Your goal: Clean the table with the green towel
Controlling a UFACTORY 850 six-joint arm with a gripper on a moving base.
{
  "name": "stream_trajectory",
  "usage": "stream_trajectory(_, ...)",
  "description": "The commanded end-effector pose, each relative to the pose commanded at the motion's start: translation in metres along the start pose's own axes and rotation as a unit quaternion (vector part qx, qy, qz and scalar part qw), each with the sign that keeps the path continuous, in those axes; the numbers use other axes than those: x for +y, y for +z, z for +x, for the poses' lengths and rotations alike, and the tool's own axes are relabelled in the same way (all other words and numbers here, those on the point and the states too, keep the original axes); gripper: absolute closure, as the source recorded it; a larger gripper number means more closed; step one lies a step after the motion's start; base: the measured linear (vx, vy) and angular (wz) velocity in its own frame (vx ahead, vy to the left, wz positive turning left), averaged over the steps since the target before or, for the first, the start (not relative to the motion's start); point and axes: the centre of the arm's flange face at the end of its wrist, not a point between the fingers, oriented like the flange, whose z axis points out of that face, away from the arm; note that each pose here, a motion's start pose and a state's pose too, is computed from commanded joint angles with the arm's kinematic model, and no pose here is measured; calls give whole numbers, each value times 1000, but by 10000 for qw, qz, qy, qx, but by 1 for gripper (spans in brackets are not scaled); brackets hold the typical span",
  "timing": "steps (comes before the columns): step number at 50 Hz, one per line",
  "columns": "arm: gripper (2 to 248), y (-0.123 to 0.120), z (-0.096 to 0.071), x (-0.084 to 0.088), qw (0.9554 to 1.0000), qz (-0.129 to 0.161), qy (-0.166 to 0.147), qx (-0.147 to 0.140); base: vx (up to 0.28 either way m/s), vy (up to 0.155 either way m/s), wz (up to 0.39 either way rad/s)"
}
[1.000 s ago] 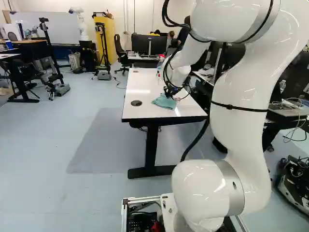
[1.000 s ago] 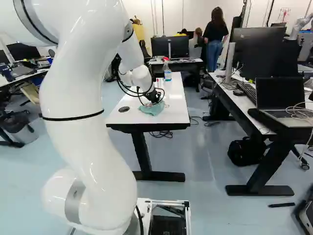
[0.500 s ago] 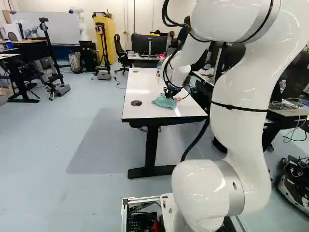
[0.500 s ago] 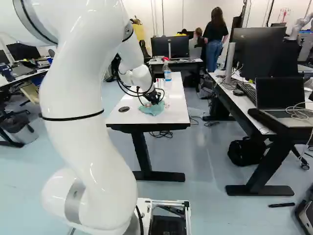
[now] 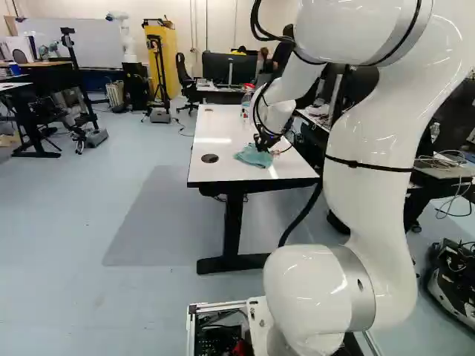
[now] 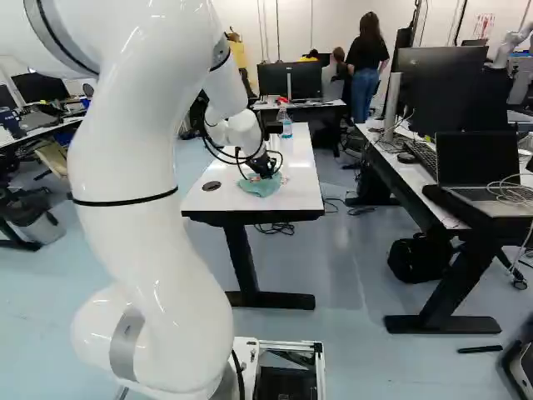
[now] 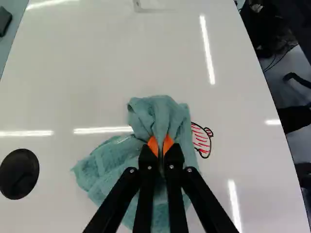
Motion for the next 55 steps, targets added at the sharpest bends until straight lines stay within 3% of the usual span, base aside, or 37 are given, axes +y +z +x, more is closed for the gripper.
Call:
stream_trajectory(39, 218, 6, 8, 68, 9982, -345, 481, 38, 0, 0, 0)
stream_trajectory(55, 218, -7, -9, 81, 9973, -422, 595, -14, 0, 0, 0)
